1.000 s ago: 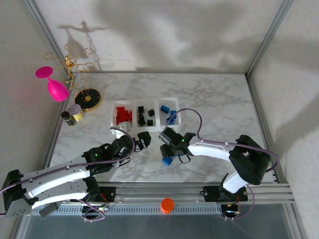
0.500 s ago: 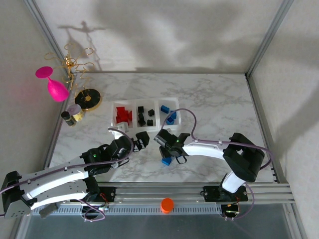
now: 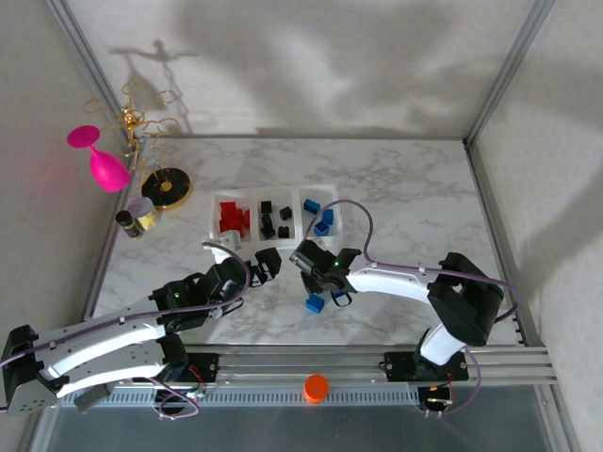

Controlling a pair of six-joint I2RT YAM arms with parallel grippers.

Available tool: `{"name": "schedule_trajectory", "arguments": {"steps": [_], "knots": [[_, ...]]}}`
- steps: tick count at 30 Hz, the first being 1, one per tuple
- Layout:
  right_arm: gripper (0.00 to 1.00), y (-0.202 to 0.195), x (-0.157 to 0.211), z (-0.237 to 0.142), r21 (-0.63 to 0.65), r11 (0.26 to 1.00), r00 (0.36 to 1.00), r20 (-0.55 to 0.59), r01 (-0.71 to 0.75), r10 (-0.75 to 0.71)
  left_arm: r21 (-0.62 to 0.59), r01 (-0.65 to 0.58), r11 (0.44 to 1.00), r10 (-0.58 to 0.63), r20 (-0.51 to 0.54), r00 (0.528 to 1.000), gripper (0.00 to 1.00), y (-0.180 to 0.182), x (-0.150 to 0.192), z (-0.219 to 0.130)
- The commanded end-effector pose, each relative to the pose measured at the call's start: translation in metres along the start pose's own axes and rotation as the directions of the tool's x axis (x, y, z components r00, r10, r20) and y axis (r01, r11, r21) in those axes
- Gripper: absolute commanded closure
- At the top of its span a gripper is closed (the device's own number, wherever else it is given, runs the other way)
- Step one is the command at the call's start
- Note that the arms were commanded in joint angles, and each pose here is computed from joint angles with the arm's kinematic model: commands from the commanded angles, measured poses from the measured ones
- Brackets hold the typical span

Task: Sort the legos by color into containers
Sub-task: Pick up the lego from the bottom-center of the table, then place the lego in the container.

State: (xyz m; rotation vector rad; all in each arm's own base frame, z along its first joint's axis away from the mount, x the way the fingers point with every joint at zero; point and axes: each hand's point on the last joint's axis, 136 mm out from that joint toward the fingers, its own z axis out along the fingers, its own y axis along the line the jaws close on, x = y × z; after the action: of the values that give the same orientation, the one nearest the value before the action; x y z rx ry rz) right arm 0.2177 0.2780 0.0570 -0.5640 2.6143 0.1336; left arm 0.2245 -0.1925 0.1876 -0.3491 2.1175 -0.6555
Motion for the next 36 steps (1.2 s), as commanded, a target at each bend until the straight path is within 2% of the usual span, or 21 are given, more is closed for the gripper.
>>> {"name": "schedule_trajectory", "arguments": {"steps": [1, 10, 19, 25, 29, 36], "knots": [[0.57, -0.005, -0.037, -0.026, 0.025, 1.000, 0.993, 0.114, -0.004, 0.001, -0.025, -0.005, 1.000, 0.006, 0.048, 0.999, 0.00, 0.003, -0.009, -0.003], [0.57, -0.041, -0.126, -0.046, 0.039, 0.997, 0.953, 0.297, -0.073, 0.058, -0.044, -0.039, 0.998, 0.044, 0.136, 0.990, 0.00, -0.011, -0.042, -0.003], [0.57, -0.073, -0.200, -0.020, 0.068, 0.993, 0.929, 0.365, -0.101, 0.070, -0.042, -0.033, 0.999, 0.039, 0.154, 0.987, 0.00, -0.018, -0.064, 0.007], [0.57, -0.088, -0.208, 0.015, 0.072, 0.988, 0.940, 0.325, -0.137, 0.106, -0.061, -0.027, 0.998, 0.036, 0.144, 0.989, 0.00, -0.009, -0.064, 0.010], [0.57, -0.083, -0.208, 0.029, 0.047, 0.990, 0.946, 0.306, -0.130, 0.109, -0.068, -0.022, 0.997, 0.031, 0.145, 0.989, 0.00, -0.005, -0.063, 0.009], [0.50, -0.079, -0.207, 0.033, 0.031, 0.992, 0.950, 0.293, -0.125, 0.110, -0.068, -0.020, 0.998, 0.029, 0.141, 0.990, 0.00, -0.004, -0.065, 0.009]]}}
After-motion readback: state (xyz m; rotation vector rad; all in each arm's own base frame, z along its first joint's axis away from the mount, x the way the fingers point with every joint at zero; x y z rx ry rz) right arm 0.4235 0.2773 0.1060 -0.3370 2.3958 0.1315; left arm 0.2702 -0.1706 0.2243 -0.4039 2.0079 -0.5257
